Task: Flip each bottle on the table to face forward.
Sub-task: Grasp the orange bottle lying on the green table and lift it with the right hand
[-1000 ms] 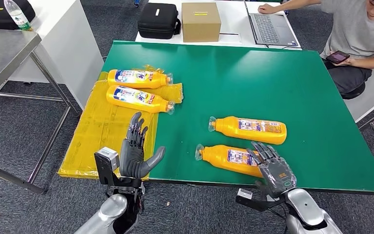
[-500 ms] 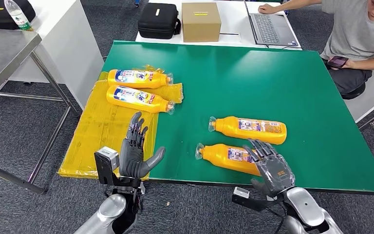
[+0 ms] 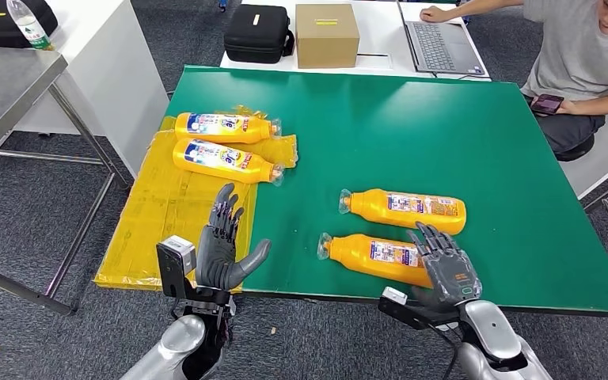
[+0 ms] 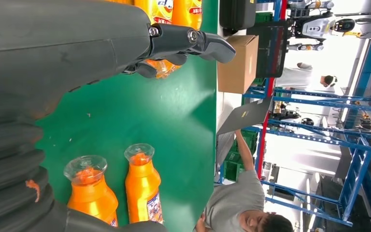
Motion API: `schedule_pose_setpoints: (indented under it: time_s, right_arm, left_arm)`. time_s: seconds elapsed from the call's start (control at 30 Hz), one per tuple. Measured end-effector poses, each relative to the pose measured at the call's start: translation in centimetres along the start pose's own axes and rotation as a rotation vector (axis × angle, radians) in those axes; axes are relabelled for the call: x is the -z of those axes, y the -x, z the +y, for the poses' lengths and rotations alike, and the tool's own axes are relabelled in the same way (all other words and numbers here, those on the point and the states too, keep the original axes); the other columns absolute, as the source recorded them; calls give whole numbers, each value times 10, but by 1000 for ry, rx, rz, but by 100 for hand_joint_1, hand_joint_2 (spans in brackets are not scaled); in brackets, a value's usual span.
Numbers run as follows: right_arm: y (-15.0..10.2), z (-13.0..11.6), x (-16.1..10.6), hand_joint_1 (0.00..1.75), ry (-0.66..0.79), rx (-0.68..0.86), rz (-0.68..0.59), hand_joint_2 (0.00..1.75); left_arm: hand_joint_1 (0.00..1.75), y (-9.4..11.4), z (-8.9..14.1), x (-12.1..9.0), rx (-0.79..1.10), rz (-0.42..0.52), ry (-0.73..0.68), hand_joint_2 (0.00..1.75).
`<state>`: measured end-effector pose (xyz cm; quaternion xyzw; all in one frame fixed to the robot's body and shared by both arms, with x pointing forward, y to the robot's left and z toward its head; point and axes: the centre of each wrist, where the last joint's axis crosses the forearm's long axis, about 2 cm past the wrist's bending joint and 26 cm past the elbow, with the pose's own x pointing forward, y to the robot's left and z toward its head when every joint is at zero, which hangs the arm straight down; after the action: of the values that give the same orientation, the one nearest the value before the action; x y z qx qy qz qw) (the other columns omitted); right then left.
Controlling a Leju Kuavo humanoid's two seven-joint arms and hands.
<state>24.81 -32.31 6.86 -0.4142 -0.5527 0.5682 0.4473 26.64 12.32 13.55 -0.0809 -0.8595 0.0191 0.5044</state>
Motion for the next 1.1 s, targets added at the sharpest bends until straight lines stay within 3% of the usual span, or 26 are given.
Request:
schedule_pose_setpoints:
  time_s: [0.6,0.73,1.1]
  right_arm:
    - [1,18,14,5,-95,91,58,175]
    - [3,18,19,173,-165,131,72,175]
    - [25,15,32,175,-340,147,91,175]
  left_arm:
    - [0,-1,-6,7,-26,26,48,175]
    - [0,0,-6,8,-28,29,53,175]
    - [0,1,-13,14,-56,37,69,175]
